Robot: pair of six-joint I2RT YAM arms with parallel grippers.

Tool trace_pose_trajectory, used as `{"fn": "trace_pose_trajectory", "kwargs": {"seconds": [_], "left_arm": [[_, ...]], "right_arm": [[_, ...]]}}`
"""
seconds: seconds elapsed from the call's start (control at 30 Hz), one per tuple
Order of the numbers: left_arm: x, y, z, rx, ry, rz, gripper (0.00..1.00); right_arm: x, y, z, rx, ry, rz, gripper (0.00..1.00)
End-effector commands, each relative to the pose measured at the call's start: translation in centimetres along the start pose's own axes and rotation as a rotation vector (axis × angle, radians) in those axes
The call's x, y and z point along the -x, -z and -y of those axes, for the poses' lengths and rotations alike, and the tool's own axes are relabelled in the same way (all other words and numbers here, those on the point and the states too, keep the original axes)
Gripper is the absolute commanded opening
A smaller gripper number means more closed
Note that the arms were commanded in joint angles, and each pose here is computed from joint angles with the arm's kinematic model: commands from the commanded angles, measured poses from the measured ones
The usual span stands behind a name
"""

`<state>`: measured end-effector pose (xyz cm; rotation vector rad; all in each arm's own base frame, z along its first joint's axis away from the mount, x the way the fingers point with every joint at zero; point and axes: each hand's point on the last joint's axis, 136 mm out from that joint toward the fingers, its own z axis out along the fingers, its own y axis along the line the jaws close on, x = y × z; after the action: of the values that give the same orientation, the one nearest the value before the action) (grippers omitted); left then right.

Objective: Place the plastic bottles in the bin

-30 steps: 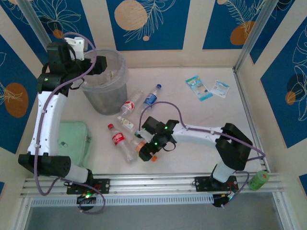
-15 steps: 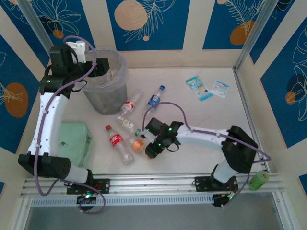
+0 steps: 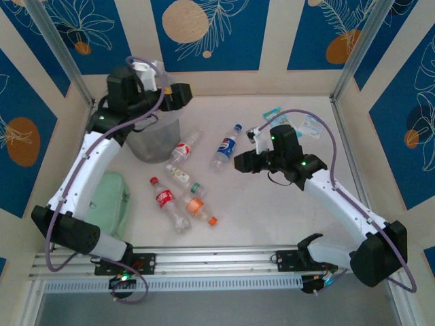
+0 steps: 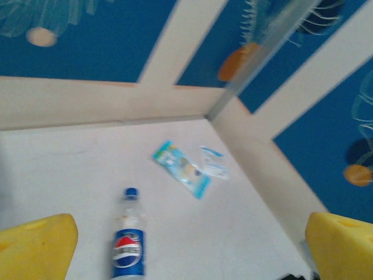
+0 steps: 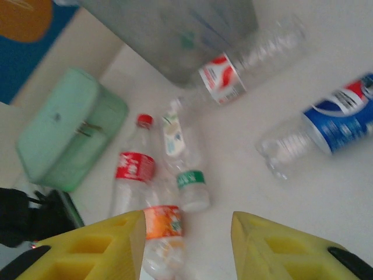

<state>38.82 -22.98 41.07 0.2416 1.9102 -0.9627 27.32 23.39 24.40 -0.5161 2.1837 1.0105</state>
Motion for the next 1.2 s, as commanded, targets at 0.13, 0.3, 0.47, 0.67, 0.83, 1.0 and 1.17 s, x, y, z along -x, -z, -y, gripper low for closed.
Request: {"fn": "trace_pose_trajectory", "kwargs": {"seconds": [0.13,0.3,0.47,0.67,0.83,1.0,1.17], "left_arm": [[-4.5,-3.1,4.4,-0.177,0.073,-0.073,1.0],[-5.1,-1.6,2.5,-0.051,0.032,-0.063,1.0],[-6.6,-1.3,0.5,0.037,0.041,-0.083,1.0],[-7.4,-1.2,0.0,0.047,0.064,-0.086,1.0],[-7.5,-0.5,-0.2,0.069,0.052,-0.08,1.0],[-8.0,-0.1,-0.5,0.082,0.048,-0.087,1.0],[-8.2,0.0,-0.8,0.096,0.037,-0.091,1.0]], "right_arm": [[2.5,0.9,-2.4,0.185,-0.02,0.066,0.4],[-1.5,-1.1,1.5,-0.141,-0.024,-0.18,0.49],[-3.8,-2.7,7.6,-0.397,-0.369,-0.256,0.76],[-3.9,-7.7,8.9,-0.363,-0.639,-0.282,0.93],[-4.2,-11.7,10.4,-0.419,-0.638,-0.32,0.99],[-5.5,-13.8,13.1,-0.502,-0.675,-0.346,0.99],[-6.3,-14.6,14.3,-0.499,-0.718,-0.353,0.9]]}}
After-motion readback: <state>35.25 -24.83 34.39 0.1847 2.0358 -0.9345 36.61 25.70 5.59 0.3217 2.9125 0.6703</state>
